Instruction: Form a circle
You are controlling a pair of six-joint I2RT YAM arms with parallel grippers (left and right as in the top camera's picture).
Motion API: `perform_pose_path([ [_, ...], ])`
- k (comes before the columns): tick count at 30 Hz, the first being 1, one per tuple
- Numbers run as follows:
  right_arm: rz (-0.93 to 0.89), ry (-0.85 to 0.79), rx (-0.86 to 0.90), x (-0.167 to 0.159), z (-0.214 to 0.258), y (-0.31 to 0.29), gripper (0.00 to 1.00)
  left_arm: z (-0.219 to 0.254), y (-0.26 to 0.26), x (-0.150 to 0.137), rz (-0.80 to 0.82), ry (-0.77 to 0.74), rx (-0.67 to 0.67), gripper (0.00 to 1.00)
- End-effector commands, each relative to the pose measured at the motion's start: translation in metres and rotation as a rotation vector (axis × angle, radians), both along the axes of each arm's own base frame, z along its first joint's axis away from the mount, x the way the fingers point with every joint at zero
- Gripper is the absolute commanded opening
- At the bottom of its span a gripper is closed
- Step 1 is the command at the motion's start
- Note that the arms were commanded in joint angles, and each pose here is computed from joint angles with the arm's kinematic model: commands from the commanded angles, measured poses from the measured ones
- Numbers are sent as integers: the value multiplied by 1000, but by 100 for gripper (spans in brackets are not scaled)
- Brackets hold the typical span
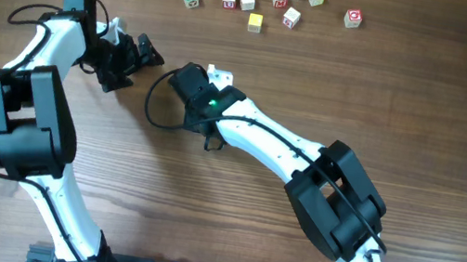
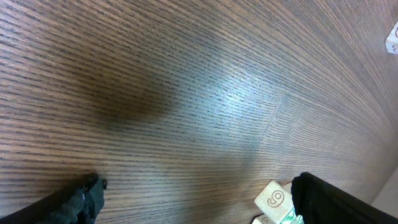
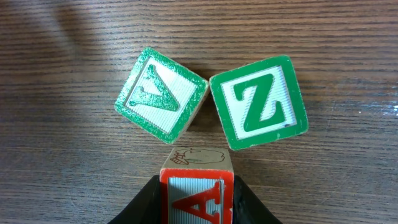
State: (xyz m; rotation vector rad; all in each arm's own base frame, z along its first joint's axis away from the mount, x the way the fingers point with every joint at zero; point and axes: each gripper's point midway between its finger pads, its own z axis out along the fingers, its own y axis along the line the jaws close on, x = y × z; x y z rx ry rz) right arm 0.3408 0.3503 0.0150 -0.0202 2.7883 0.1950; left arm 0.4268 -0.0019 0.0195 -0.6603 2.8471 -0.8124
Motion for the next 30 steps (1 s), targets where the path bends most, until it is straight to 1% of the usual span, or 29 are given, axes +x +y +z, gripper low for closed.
perform_pose_path([
  [1, -11, -17, -25, 7, -6, -3, 23, -23, 8, -13, 4, 68, 51, 100],
  [12, -21, -31, -35, 11, -6, -6, 23, -23, 8, -13, 3, 68, 52, 100],
  [16, -19, -34, -27, 12, -5, -4, 24, -23, 8, -13, 4, 68, 52, 100],
  [22, -19, -36, -23, 12, -5, -3, 34, -23, 8, -13, 4, 68, 52, 100],
  [26, -19, -35, -26, 12, -5, -4, 46, -23, 8, -13, 4, 68, 52, 100],
  [30, -20, -35, -25, 12, -5, -4, 47, -23, 8, -13, 4, 68, 52, 100],
])
